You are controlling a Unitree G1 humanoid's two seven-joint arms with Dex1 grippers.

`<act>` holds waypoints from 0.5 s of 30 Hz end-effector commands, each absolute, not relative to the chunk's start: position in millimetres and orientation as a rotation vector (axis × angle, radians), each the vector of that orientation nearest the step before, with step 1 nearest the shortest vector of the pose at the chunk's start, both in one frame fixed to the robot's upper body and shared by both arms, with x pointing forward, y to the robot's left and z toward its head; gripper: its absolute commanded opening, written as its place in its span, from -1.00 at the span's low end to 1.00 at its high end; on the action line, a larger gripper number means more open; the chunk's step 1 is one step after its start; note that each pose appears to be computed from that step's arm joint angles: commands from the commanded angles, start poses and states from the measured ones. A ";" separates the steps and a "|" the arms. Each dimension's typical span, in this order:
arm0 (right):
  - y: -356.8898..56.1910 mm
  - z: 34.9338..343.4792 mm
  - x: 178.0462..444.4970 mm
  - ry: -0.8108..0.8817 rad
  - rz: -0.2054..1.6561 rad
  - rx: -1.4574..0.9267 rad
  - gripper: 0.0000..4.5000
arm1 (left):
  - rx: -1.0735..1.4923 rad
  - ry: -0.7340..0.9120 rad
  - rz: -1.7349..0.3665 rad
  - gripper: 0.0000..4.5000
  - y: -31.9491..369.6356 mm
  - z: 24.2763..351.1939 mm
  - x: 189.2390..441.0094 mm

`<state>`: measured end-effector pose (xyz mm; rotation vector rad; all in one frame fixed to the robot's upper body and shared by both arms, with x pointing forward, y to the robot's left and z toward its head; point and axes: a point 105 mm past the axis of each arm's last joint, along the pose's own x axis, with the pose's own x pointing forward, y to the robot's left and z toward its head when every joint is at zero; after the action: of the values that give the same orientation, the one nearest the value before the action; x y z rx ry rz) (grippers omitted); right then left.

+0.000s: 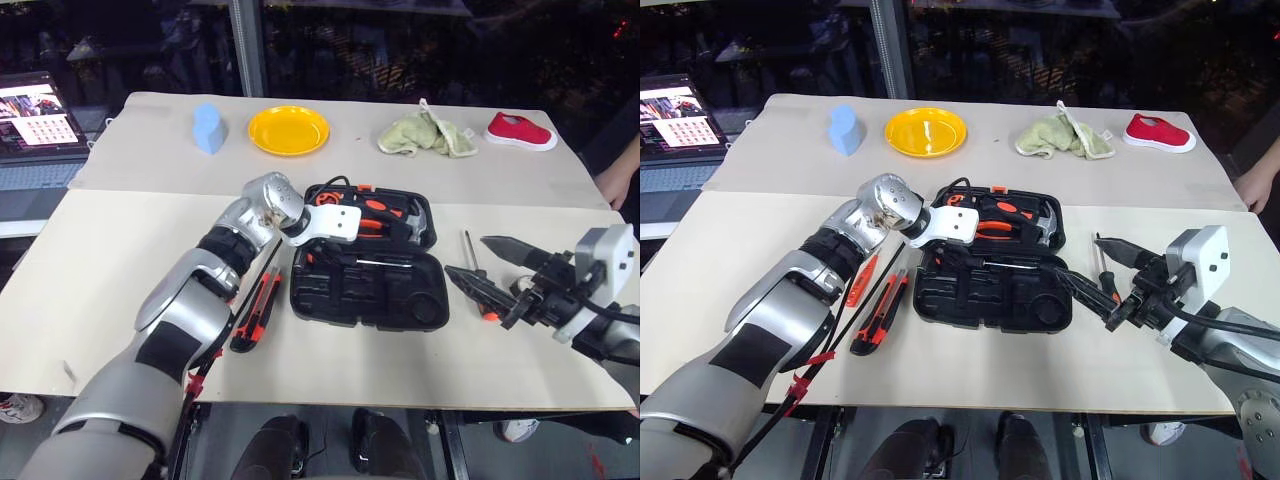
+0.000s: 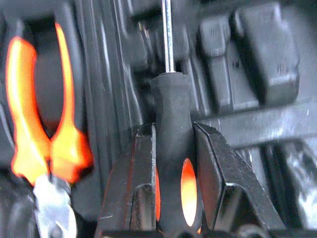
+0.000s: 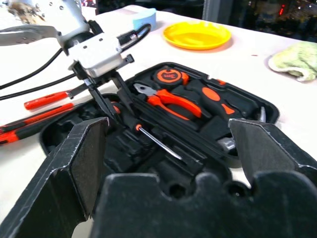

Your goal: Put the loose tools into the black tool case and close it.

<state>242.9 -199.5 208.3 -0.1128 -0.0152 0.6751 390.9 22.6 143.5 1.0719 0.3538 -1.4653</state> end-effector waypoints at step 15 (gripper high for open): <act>-189.7 218.9 237.3 -0.073 0.709 -0.090 1.00 | 1.164 0.220 -1.542 0.44 28.7 186.7 380.3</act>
<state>241.1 -195.8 209.1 -0.0809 -0.0274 0.6882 386.2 38.6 166.7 1.1439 0.3208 -1.5121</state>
